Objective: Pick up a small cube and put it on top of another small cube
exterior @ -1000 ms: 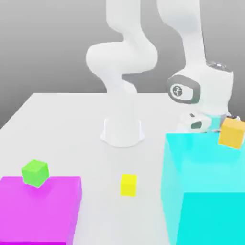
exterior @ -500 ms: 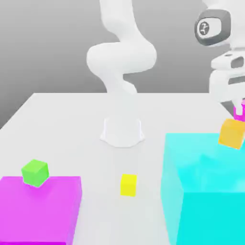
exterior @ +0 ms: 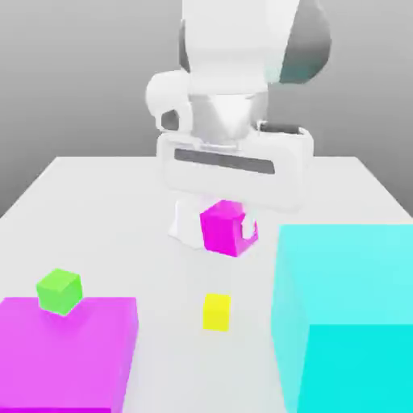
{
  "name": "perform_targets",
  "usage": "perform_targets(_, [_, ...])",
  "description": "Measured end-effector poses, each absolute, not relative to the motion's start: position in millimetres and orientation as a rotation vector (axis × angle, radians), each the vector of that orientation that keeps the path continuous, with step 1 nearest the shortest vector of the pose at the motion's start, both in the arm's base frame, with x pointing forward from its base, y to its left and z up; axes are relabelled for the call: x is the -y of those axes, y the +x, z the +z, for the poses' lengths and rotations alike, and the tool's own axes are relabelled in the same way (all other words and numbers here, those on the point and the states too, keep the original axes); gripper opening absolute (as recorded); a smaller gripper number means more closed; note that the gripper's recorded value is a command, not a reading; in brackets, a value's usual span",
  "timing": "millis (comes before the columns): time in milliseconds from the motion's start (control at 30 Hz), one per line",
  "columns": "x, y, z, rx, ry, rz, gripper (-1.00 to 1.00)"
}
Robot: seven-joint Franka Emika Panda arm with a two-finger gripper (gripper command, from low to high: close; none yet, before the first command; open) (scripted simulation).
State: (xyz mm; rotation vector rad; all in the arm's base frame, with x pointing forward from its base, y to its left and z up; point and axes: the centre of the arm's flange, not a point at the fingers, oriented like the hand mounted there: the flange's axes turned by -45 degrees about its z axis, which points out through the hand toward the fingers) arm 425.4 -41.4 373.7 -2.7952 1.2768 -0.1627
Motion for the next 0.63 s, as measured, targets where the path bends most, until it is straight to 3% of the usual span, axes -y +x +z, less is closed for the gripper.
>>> perform_targets(333, [225.9,353.4,326.9,-2.062,-2.355,-0.026,-1.00])
perform_targets(500, [243.3,340.6,264.4,-2.143,-2.295,-0.003,-1.00])
perform_targets(533, [243.1,339.9,255.6,-2.145,-2.294,-0.003,1.00])
perform_targets(633, [243.1,339.9,255.6,-2.145,-2.294,-0.003,1.00])
